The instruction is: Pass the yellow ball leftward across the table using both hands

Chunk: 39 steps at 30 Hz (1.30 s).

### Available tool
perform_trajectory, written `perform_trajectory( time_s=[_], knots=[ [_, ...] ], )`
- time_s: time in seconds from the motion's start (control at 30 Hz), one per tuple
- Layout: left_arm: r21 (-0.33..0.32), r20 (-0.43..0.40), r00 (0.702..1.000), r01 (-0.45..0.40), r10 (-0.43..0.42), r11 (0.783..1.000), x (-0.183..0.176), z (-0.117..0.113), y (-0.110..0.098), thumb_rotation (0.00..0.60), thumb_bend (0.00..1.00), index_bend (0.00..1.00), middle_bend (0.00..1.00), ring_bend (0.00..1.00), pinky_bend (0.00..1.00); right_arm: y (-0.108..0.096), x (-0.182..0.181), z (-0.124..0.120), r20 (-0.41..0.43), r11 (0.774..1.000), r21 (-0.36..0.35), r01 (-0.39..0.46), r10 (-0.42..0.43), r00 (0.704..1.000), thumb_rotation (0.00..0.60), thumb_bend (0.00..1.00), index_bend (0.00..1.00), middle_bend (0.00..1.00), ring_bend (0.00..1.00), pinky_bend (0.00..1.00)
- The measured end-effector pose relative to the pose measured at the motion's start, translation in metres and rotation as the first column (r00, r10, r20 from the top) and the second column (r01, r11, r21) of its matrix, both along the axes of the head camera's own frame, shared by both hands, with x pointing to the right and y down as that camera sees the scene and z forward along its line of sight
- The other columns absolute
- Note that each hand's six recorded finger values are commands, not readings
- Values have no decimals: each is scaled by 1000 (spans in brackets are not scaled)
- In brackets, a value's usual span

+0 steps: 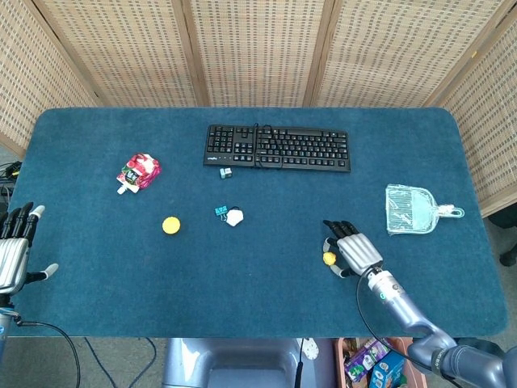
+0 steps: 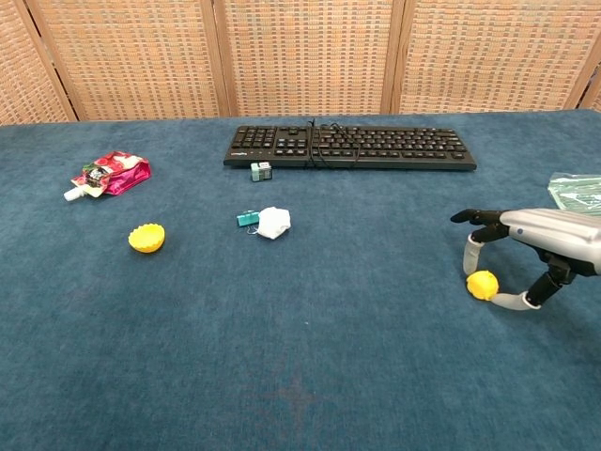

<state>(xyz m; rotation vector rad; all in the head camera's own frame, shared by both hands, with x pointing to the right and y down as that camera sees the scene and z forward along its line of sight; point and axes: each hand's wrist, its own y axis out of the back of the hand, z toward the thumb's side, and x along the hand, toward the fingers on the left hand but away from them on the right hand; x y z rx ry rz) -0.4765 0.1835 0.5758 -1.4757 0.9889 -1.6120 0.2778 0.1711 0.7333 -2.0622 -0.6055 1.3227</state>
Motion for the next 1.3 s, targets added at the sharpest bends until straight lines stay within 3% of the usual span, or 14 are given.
perform_trajectory(
  time_s=[0.2,0.53,0.73,0.93,1.03,1.17,1.3],
  knots=[
    [-1,0,1000,-2,2,1000,1,0,0,600,0,0,0,0,0,-1,0,1,2,1000,-1,-9,9,1000,600,316,489,0,0,0],
    [-4,0,1000,0,0,1000,0,1,0,600,0,0,0,0,0,-6,-6,-11,48,1000,13,-18,17,999,600,317,499,0,0,0],
    [-4,-5,1000,2,-2,1000,-1,0,0,600,0,0,0,0,0,-22,-35,-34,113,998,48,37,-42,993,600,316,499,0,0,0],
    [-6,-16,1000,3,-3,1000,-2,-1,0,600,0,0,0,0,0,-47,-95,-58,195,985,76,153,-165,967,600,338,502,0,0,0],
    [-13,-18,1000,6,-7,1000,-3,0,-1,600,0,0,0,0,0,-53,-128,-62,213,967,77,242,-253,944,600,341,512,0,0,0],
    [-21,-20,1000,12,-12,1000,-5,1,-2,600,0,0,0,0,0,-54,-167,-60,178,917,97,386,-398,900,600,344,517,0,0,0],
    [-31,-25,1000,16,-17,999,-6,3,-3,600,0,0,0,0,0,-51,-190,-52,135,871,102,480,-490,861,600,345,524,0,0,0]
  ],
)
